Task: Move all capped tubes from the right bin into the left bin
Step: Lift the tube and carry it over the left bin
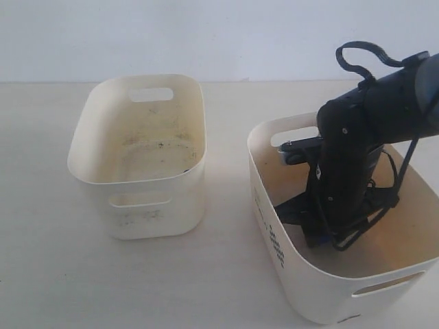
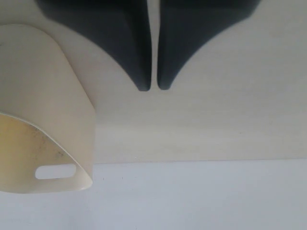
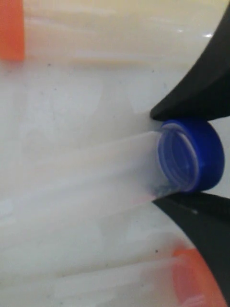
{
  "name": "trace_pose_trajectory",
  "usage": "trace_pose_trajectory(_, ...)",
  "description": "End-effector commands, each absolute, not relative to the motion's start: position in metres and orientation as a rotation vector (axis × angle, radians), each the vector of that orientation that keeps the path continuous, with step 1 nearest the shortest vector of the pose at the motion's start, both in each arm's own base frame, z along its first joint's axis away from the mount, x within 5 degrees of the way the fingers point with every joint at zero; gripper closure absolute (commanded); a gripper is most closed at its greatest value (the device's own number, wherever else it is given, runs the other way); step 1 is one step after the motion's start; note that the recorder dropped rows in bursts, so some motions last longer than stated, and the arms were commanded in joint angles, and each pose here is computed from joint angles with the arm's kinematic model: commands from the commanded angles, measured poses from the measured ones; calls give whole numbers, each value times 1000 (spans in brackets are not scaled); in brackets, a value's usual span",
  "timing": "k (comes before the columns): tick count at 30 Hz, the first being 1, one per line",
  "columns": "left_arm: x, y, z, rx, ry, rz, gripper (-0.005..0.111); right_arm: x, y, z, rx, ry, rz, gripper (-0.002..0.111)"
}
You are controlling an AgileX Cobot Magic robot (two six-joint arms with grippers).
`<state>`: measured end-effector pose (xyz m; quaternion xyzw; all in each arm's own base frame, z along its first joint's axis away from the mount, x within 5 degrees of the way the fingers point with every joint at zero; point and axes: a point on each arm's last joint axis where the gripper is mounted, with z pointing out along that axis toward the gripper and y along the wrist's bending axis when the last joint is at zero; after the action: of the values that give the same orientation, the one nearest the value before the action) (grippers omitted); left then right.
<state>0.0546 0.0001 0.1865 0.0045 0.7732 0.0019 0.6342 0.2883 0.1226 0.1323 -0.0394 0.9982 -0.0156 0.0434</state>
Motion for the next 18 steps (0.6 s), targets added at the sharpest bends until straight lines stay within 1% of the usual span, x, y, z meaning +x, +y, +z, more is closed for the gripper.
trace_pose_trajectory(1, 55, 0, 188, -2, 1760, -8, 102, 285, 120, 163, -115, 2958, 3, 108)
trace_pose_trajectory(10, 55, 0, 188, -2, 1760, -8, 102, 274, 115, 232, -112, 2697, 130, 108)
trace_pose_trajectory(18, 55, 0, 188, -2, 1764, -8, 102, 261, 110, 280, -97, 2480, 243, 108)
